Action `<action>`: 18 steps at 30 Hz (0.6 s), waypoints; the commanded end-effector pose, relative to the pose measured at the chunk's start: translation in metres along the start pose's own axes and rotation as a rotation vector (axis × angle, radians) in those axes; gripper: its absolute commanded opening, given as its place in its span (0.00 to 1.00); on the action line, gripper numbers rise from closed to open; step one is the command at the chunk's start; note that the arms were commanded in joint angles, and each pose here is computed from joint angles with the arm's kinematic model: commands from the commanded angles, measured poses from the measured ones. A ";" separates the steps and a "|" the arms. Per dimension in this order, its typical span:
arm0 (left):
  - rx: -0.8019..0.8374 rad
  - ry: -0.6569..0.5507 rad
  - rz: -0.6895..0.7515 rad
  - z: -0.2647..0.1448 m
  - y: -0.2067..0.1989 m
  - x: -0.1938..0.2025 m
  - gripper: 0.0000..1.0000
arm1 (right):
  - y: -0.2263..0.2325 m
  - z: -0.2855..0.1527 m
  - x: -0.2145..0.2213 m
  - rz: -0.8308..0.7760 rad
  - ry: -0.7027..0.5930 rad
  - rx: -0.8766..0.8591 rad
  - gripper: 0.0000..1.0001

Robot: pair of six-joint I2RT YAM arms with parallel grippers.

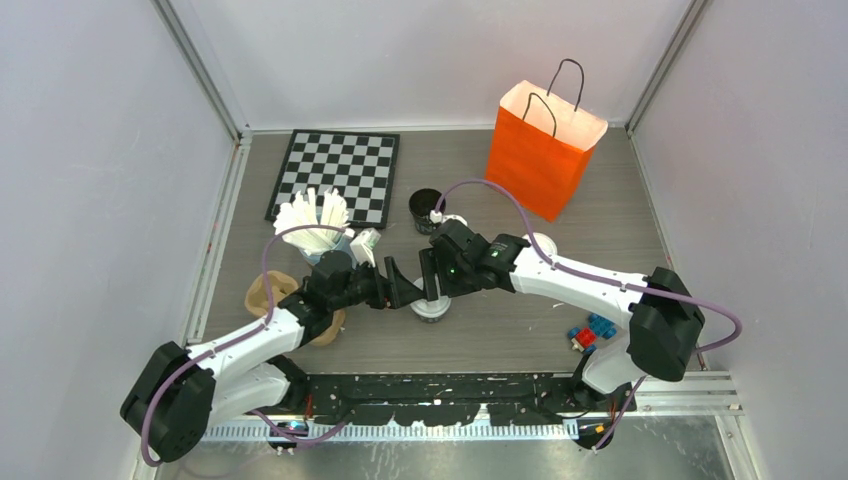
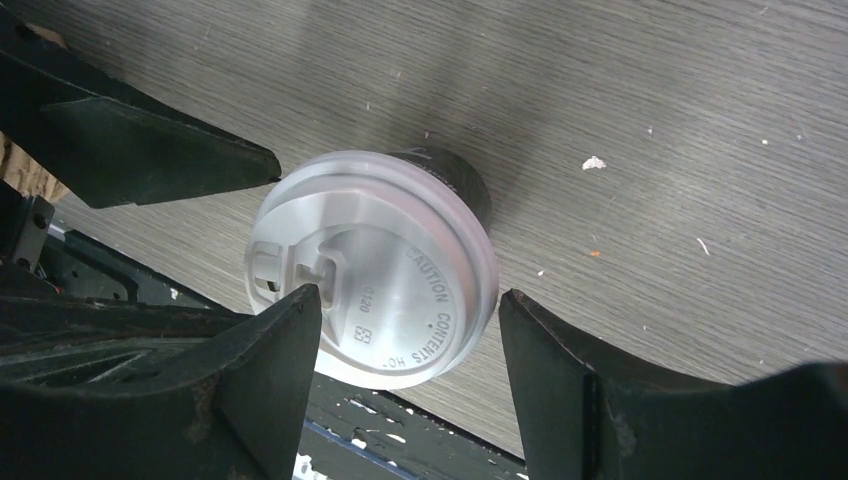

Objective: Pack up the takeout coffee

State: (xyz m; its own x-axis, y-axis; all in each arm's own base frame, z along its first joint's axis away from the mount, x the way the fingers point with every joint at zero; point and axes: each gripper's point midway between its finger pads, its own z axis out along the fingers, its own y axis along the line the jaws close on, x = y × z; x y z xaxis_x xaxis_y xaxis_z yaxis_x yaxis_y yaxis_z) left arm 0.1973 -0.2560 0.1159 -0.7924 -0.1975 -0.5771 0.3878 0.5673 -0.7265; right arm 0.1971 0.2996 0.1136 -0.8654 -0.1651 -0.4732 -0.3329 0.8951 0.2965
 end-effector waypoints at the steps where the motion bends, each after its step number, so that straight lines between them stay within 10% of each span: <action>1: 0.047 -0.033 0.037 0.001 -0.011 -0.008 0.70 | 0.010 0.002 -0.006 -0.001 -0.020 -0.029 0.69; 18: -0.059 -0.042 0.102 -0.005 0.010 -0.008 0.60 | 0.008 -0.024 -0.015 -0.003 -0.067 -0.032 0.72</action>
State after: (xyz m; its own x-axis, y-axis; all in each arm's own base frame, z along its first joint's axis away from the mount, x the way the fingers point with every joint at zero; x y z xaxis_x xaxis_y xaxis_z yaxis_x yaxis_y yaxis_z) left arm 0.2011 -0.2459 0.1077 -0.7643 -0.1741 -0.6209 0.4008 0.6260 -0.6689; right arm 0.1953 0.2999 0.1129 -0.8671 -0.1696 -0.4685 -0.3353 0.8941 0.2970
